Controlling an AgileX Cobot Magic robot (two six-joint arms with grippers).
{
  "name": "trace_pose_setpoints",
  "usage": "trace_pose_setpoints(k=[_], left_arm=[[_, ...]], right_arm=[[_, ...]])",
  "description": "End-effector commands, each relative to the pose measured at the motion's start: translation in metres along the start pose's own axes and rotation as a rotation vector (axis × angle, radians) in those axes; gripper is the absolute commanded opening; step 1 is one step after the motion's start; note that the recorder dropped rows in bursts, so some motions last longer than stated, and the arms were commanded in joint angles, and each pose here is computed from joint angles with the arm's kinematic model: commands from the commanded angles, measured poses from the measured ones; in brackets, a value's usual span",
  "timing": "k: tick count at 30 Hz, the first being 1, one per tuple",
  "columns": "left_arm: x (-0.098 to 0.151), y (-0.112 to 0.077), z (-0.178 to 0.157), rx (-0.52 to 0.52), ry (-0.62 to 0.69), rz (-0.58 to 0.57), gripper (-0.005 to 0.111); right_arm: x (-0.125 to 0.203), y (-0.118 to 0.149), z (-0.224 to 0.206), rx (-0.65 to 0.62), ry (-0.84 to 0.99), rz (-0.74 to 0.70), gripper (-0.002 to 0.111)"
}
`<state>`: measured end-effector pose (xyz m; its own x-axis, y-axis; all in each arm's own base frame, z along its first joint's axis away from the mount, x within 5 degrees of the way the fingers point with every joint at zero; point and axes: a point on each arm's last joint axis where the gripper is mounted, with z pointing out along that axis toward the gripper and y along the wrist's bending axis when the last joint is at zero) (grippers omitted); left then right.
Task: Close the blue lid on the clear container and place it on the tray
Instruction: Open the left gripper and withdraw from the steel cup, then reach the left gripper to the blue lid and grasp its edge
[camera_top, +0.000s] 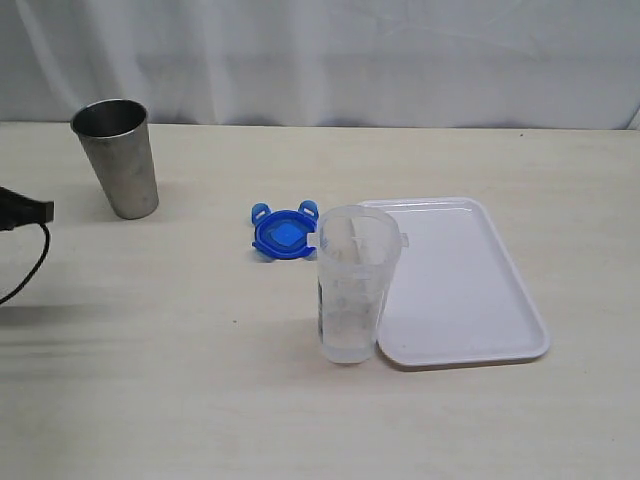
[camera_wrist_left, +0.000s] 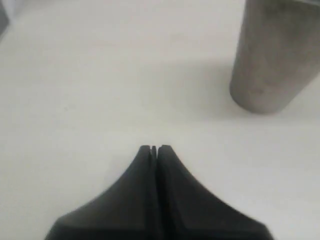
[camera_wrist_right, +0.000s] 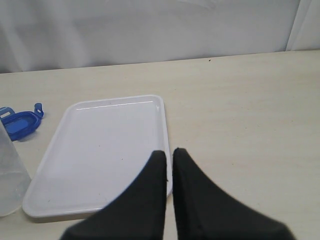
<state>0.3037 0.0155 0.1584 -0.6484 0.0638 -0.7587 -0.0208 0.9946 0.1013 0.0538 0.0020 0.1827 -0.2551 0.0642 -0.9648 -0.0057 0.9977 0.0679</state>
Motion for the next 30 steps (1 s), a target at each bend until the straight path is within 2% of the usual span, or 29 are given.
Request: trace_pose_setpoints(k=[1,4,8,11,13,15,19,25,28,30], left_arm=[[-0.001,-0.011,-0.003,0.123,0.252,-0.007,0.0],[-0.006,-0.031,-0.007,0.197,0.318,0.034,0.0],[-0.01,-0.067,-0.013,0.273,0.295,0.119,0.0],[-0.013,-0.098,-0.019,0.331,0.213,0.236,0.0],[-0.019,-0.113,-0.023,0.36,0.174,0.252,0.0],[-0.025,-0.126,-0.025,0.41,0.228,0.247,0.0],[-0.042,-0.14,-0.021,0.486,0.291,0.232,0.0],[-0.06,-0.168,-0.003,0.692,0.313,0.259,0.0],[-0.065,-0.175,0.015,0.69,0.289,0.248,0.001],[-0.068,-0.178,0.025,0.691,0.291,0.244,0.005]], right_arm=[[0.0,0.0,0.0,0.002,-0.006,0.004,0.005],[0.0,0.0,0.0,0.002,-0.006,0.004,0.005],[0.0,0.0,0.0,0.002,-0.006,0.004,0.005],[0.0,0.0,0.0,0.002,-0.006,0.004,0.005],[0.0,0.0,0.0,0.002,-0.006,0.004,0.005],[0.0,0.0,0.0,0.002,-0.006,0.004,0.005],[0.0,0.0,0.0,0.002,-0.006,0.004,0.005],[0.0,0.0,0.0,0.002,-0.006,0.004,0.005],[0.0,0.0,0.0,0.002,-0.006,0.004,0.005],[0.0,0.0,0.0,0.002,-0.006,0.004,0.005]])
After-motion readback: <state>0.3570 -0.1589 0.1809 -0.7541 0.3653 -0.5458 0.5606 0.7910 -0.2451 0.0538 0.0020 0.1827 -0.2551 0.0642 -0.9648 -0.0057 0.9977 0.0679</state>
